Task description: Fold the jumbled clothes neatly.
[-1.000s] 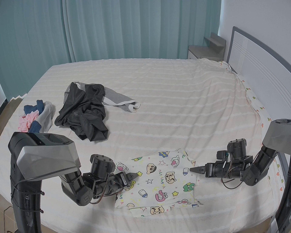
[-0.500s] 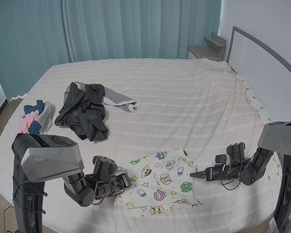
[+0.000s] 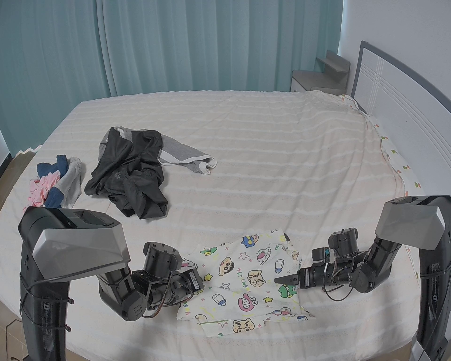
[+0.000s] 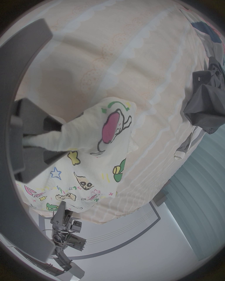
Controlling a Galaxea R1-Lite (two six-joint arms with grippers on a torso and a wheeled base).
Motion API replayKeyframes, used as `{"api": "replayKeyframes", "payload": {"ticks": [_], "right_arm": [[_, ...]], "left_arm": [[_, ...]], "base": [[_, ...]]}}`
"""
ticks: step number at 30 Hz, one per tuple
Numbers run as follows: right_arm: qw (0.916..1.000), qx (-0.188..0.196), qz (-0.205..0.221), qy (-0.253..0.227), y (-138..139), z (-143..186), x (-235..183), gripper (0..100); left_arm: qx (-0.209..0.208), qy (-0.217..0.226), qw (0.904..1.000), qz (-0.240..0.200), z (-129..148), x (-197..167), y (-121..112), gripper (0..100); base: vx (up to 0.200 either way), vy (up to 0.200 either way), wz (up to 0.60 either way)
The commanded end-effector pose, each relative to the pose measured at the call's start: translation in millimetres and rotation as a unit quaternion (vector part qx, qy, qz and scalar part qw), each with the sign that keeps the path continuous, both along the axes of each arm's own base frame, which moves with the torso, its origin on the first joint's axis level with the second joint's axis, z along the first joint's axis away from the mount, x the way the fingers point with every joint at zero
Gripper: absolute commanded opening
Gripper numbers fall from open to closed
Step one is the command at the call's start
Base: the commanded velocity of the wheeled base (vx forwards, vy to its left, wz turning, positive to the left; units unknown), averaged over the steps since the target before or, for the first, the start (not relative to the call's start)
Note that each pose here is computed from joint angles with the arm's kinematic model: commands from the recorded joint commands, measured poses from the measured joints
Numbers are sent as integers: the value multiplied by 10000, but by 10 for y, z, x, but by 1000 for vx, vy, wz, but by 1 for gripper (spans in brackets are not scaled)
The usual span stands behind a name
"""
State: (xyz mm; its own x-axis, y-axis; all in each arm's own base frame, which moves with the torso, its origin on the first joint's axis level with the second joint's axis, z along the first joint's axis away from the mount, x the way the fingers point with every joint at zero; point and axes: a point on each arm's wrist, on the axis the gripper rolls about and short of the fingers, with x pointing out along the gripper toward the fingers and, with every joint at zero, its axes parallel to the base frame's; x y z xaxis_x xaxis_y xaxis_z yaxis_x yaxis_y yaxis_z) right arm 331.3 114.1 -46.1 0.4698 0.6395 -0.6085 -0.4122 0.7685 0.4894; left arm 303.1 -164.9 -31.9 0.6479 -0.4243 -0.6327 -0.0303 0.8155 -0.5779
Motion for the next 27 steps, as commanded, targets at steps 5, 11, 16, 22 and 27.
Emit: {"api": "replayKeyframes", "payload": {"ticks": [5,11,16,22,27], "right_arm": [[9999,25,114,14,53,-46,10,100],[9993,44,346,-152,150,152,-136,100],[9976,4,632,-298,277,178,-212,100],[9974,3,644,-323,319,144,-153,100],[9983,-15,517,-267,246,87,-103,100]], "left_arm": [[-3,-5,10000,3,4,1,0,0],[1,2,10000,-4,2,-5,-3,0],[9,-3,10000,8,1,-5,-2,0],[13,4,10000,8,-1,-8,0,0],[13,4,10000,8,-1,-8,0,0]], "base": [[0,0,0],[0,0,0],[0,0,0],[0,0,0],[0,0,0]]}}
